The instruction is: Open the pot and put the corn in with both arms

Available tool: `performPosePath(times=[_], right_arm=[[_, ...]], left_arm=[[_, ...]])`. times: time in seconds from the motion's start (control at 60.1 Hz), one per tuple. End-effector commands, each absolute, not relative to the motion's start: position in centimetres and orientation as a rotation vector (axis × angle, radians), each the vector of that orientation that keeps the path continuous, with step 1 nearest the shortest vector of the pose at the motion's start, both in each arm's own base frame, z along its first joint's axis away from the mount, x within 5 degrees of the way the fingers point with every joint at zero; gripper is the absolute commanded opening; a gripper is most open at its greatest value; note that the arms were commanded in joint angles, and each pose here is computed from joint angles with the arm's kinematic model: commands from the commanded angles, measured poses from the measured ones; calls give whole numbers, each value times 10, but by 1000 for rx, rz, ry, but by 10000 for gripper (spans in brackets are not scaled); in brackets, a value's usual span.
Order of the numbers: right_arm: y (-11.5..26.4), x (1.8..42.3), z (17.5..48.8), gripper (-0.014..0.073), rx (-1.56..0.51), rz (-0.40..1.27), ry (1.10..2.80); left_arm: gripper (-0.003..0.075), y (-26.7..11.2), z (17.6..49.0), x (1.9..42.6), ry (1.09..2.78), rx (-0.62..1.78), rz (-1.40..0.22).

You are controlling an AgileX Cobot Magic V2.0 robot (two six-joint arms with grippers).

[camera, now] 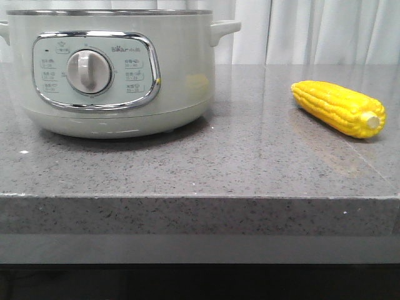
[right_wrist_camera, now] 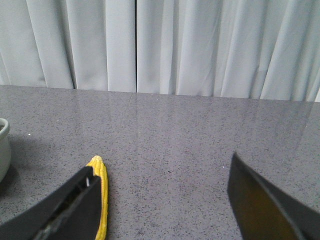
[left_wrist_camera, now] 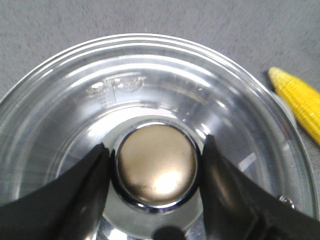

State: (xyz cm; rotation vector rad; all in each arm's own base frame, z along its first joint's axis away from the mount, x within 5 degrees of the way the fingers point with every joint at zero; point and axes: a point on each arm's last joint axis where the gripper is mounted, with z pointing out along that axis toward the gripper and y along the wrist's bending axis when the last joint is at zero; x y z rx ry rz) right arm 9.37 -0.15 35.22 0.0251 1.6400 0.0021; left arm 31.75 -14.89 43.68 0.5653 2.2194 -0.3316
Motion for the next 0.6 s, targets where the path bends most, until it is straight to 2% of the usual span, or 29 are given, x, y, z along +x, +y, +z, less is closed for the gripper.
performPosePath(times=[0.0, 0.216, 0.582], right_arm=[[-3, 94, 371, 545, 29, -19, 1539], [-3, 94, 371, 545, 29, -19, 1539], [-3, 94, 371, 545, 30, -21, 1532]], left_arm=[[220, -137, 496, 282, 1963, 512, -383], [219, -122, 492, 250, 1944, 510, -378], [219, -82, 441, 160, 1929, 483, -385]])
